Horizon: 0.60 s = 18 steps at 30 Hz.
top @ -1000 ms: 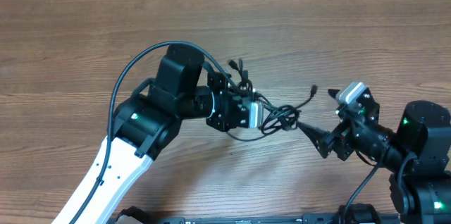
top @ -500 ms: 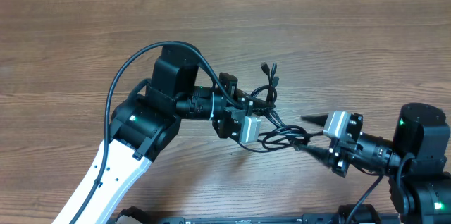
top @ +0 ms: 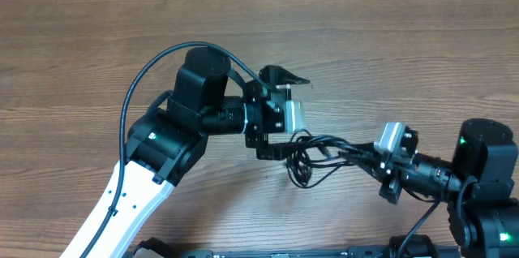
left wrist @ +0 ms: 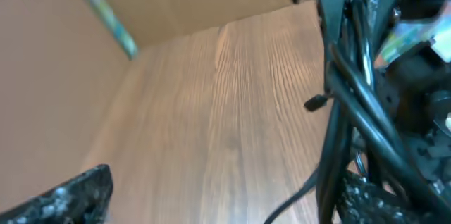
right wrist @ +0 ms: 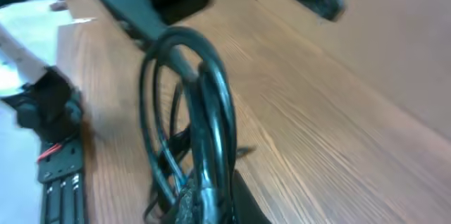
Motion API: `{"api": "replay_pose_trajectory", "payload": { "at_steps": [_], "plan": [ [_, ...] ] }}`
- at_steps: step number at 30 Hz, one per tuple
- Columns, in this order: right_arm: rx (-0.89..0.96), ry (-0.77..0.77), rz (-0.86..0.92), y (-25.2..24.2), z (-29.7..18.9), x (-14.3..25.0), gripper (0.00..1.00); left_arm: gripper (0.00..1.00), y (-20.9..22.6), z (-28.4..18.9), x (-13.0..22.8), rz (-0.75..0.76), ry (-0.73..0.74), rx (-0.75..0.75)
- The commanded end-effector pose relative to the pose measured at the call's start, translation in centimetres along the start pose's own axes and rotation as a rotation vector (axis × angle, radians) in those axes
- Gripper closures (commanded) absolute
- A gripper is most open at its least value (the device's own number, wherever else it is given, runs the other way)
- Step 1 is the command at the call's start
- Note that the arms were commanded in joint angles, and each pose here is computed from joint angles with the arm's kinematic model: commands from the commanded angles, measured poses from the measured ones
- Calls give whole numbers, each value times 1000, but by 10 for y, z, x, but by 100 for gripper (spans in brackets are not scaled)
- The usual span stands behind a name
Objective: Untangle cables
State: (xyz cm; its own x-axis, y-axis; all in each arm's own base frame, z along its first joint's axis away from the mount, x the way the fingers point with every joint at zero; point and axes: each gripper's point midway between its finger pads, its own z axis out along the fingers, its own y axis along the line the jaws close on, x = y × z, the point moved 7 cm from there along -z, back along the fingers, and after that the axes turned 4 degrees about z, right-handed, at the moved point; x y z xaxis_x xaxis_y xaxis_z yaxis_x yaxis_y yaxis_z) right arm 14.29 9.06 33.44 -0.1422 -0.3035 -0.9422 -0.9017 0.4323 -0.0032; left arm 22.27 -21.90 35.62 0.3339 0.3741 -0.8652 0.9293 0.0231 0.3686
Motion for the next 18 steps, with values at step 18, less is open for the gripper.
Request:
{"api": "replay_pose_trajectory", "payload": {
  "at_steps": [18],
  "plan": [
    [456,-55,406,-48,-16,-18,96,0,-14,-7,-20,-647,-99,162]
  ]
}}
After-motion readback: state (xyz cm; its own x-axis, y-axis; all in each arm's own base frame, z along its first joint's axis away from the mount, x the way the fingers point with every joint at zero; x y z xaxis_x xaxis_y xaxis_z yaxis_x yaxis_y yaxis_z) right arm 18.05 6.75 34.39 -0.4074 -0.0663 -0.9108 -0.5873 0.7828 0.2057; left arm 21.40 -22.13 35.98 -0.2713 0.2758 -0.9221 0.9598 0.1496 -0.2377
